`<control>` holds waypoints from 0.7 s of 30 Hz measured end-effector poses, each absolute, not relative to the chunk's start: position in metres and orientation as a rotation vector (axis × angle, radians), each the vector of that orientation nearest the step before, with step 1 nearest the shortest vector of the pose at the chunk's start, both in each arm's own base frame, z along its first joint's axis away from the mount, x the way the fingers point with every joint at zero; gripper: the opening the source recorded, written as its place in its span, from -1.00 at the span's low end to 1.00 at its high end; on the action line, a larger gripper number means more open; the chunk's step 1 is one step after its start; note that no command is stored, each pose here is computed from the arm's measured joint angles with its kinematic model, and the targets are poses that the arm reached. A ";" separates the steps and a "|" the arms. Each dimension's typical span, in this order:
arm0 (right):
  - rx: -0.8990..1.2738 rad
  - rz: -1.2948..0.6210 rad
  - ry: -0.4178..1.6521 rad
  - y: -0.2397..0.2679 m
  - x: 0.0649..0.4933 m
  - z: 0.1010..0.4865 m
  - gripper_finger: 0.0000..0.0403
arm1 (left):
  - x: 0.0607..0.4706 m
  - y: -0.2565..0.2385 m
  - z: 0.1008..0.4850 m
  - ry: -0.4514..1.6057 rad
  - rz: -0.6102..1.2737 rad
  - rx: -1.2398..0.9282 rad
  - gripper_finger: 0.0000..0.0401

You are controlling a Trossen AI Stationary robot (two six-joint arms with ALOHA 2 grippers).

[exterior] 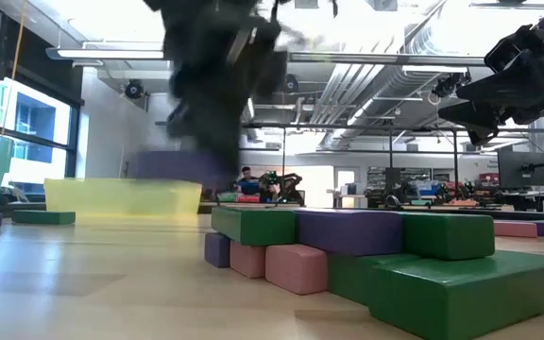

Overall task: Sort blocks
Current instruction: Put the violet block into the pink bin

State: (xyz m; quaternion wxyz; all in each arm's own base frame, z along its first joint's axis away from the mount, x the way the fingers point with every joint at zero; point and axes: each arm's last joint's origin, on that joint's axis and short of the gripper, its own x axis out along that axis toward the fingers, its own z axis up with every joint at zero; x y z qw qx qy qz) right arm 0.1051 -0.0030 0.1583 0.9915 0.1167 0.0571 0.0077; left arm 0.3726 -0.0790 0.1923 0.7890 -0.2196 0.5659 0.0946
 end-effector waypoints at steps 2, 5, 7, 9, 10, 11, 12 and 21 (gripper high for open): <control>0.234 0.015 0.114 -0.003 0.105 0.158 -0.01 | 0.382 -0.078 0.215 1.116 0.146 -0.409 -0.87; 0.234 0.016 0.113 -0.003 0.105 0.158 -0.01 | 0.398 -0.081 0.247 0.935 0.037 -0.302 -0.87; 0.234 0.015 0.115 -0.003 0.105 0.158 -0.01 | 0.411 -0.085 0.270 0.760 -0.062 -0.235 -0.87; 0.234 0.015 0.117 -0.003 0.105 0.158 -0.01 | 0.422 -0.088 0.281 0.616 -0.150 -0.180 -0.87; 0.234 0.015 0.117 -0.003 0.105 0.158 -0.01 | 0.429 -0.089 0.286 0.535 -0.190 -0.159 -0.87; 0.234 0.015 0.119 -0.003 0.105 0.158 -0.01 | 0.435 -0.090 0.286 0.478 -0.225 -0.137 -0.87; 0.234 0.015 0.120 -0.003 0.105 0.158 -0.01 | 0.441 -0.090 0.282 0.435 -0.259 -0.120 -0.87; 0.235 0.013 0.128 -0.003 0.106 0.157 -0.01 | 0.516 -0.097 0.251 0.243 -0.528 -0.001 -0.87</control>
